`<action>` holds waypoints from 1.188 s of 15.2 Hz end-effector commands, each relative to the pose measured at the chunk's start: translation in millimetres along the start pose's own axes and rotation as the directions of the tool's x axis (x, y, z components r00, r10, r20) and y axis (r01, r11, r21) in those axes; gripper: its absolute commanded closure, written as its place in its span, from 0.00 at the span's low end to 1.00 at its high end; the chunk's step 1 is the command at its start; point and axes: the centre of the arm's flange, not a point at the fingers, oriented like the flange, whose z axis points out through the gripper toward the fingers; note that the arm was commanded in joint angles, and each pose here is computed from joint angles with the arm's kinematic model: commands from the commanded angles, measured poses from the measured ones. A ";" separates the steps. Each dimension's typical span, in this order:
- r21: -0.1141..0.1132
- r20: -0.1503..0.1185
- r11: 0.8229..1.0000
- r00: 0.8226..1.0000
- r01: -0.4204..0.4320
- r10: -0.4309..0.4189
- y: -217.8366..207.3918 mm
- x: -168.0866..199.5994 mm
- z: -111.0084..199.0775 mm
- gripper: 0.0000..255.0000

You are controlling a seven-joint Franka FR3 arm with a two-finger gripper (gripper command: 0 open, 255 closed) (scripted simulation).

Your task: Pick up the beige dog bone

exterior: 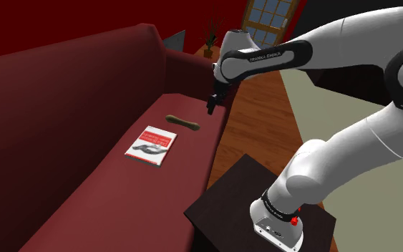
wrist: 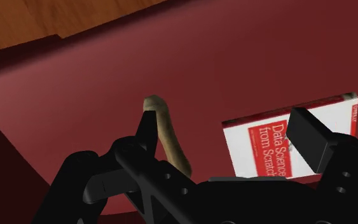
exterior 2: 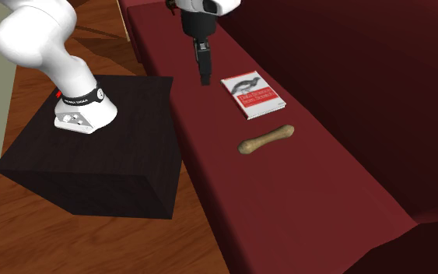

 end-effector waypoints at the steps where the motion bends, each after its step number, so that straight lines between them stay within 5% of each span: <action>1: -0.004 -0.006 1.000 1.000 0.026 -0.026 7.9 16.0 21.5 0.00; 18: -0.031 -0.043 0.972 0.971 0.235 -0.236 53.2 159.2 181.5 0.00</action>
